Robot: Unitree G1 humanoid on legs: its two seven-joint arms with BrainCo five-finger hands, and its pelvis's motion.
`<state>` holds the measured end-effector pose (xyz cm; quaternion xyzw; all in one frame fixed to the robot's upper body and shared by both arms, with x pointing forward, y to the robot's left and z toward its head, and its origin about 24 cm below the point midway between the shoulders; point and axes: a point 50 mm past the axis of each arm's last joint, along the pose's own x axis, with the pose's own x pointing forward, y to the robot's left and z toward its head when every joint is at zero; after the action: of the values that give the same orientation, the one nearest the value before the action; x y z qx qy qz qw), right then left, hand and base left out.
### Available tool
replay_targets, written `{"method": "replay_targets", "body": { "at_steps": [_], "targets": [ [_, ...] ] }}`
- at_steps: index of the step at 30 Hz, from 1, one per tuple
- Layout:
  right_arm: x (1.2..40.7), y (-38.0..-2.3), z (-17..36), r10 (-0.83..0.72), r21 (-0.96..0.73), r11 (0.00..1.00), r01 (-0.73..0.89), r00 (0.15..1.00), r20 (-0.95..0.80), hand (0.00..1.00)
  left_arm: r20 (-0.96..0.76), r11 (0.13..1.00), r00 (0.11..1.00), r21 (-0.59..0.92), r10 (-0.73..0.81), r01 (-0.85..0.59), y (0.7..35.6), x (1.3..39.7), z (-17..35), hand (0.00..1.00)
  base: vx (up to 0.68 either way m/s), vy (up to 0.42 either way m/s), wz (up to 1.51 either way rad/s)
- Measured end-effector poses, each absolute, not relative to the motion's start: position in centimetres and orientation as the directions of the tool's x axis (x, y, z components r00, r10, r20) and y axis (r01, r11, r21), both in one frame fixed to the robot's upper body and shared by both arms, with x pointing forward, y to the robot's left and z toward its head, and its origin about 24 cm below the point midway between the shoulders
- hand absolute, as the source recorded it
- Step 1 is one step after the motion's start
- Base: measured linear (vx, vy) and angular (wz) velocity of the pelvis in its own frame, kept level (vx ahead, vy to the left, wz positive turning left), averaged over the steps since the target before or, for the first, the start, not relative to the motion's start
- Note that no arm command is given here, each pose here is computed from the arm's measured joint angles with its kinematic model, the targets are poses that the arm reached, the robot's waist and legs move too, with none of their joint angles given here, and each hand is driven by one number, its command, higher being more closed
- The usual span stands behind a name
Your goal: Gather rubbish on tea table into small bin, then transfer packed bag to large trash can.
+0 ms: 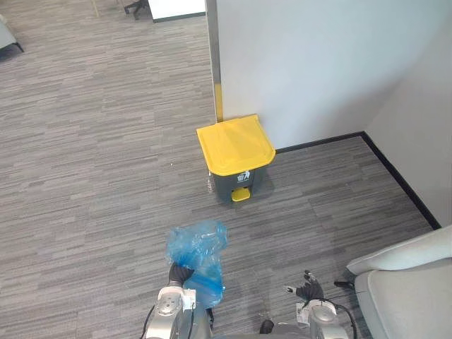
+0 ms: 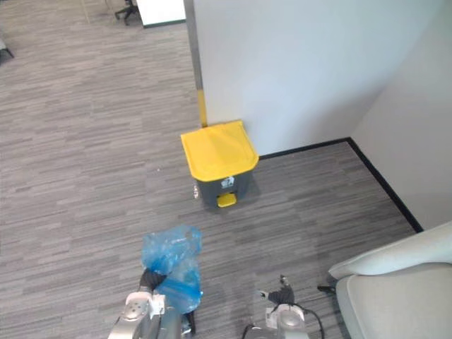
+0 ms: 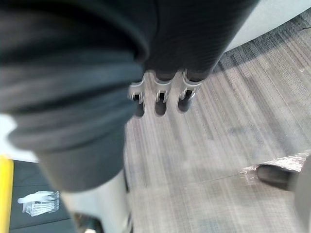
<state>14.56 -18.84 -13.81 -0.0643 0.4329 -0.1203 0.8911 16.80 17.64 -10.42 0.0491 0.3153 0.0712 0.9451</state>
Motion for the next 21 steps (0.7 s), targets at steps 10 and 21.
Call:
{"method": "replay_targets", "body": {
  "at_steps": [10,21],
  "targets": [
    [14.2,-19.0,-13.8,-0.262,-0.222,0.965,0.142,0.604,-0.753,0.00,-0.625,0.984,0.768,0.174,0.138,-0.036,17.7,15.4,-11.1,1.00,0.32,0.062,0.11],
    [14.0,-19.9,-13.9,-0.290,-0.243,0.957,0.160,0.581,-0.761,0.00,-0.604,0.992,0.791,0.123,0.095,-0.025,15.8,17.4,-10.8,1.00,0.39,-0.167,0.31]
  ]
}}
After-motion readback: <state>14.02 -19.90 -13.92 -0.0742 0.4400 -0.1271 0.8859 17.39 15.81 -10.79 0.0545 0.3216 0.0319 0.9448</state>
